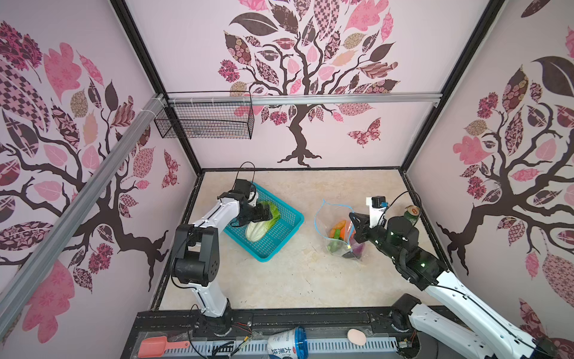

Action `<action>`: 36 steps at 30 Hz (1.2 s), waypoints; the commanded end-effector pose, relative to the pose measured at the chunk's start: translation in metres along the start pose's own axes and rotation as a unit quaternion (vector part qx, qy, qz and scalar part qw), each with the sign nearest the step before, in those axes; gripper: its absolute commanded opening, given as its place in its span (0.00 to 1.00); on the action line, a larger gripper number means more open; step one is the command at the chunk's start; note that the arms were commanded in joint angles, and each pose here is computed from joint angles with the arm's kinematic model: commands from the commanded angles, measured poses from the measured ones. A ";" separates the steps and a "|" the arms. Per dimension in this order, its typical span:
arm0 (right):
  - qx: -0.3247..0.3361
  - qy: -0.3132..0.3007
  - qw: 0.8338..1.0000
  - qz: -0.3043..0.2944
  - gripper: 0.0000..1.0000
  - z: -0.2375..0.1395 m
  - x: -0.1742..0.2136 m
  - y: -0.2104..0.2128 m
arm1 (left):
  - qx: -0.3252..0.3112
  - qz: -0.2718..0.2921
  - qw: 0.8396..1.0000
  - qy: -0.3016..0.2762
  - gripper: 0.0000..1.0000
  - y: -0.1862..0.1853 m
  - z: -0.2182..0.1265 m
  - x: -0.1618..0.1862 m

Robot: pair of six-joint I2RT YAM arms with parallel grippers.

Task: Place the food in the zip-top bag and seal the zipper
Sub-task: 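Move the left gripper back to the basket and grasp the napa cabbage, then lift the napa cabbage with the left gripper while the right gripper holds the bag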

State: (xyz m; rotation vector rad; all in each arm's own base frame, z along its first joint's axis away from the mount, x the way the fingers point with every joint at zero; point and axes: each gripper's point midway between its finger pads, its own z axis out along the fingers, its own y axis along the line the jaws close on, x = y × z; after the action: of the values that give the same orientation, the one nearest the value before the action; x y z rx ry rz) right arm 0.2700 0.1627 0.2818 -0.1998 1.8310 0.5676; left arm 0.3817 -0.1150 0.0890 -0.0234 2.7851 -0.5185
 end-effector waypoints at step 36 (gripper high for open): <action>0.007 -0.002 1.000 -0.003 0.00 0.001 -0.001 -0.003 | -0.115 0.074 0.991 0.007 0.53 0.012 -0.003 0.011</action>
State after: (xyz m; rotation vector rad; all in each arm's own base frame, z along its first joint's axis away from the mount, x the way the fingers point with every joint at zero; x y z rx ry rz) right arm 0.2714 0.1622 0.2798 -0.1958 1.8374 0.5592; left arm 0.3637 -0.1059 0.0662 0.1450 2.8874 -0.1835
